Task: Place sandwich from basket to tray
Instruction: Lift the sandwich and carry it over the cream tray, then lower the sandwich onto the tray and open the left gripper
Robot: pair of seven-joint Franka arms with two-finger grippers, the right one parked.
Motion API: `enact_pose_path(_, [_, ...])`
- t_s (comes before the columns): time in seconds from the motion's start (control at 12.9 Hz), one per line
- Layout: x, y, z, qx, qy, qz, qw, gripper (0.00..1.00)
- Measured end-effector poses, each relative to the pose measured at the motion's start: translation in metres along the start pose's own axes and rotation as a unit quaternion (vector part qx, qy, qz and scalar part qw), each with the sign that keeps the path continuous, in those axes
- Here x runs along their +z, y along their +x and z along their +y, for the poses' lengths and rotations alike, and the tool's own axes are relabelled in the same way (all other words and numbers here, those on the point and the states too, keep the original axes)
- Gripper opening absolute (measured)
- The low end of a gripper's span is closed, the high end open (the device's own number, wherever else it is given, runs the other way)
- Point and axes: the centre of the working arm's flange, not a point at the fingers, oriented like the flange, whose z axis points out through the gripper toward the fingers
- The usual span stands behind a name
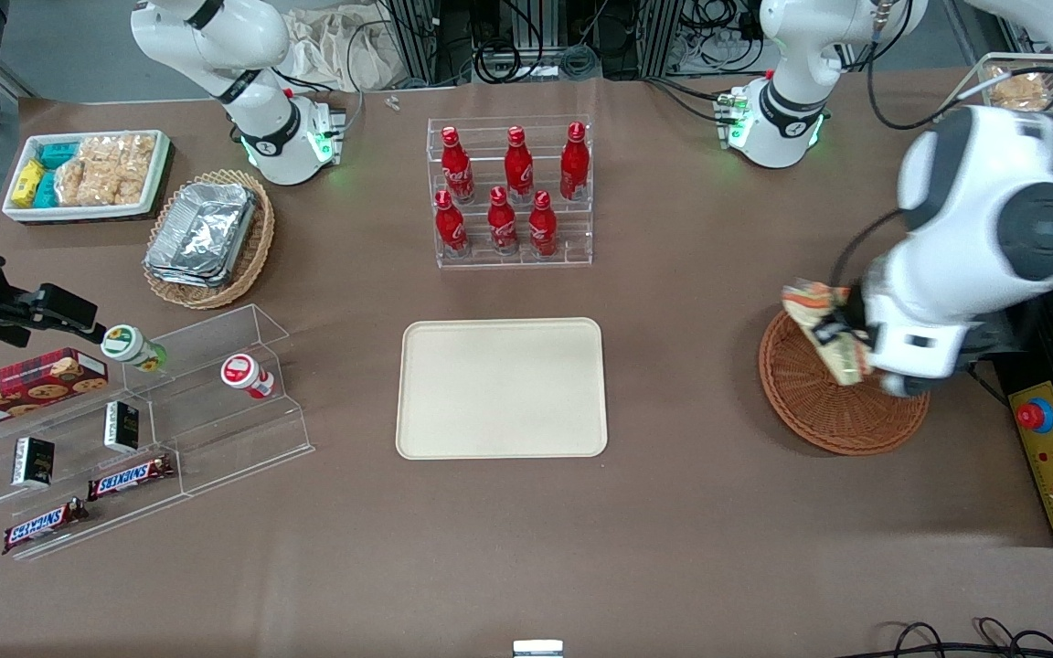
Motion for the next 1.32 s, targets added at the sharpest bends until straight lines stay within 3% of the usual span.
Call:
enact_pose_path(0.31, [0.019,-0.078,0.100,0.108,-0.008,0.011,0.9940,0.22])
enact_pose_path(0.54, [0.080,-0.115,0.165,0.167,-0.006,0.008,0.9860,0.22])
enact_pose_path(0.93, [0.177,-0.115,0.224,0.195,-0.045,0.013,0.9796,0.22])
enact_pose_path(1.32, [0.229,-0.116,0.246,0.208,-0.063,0.021,0.9758,0.22])
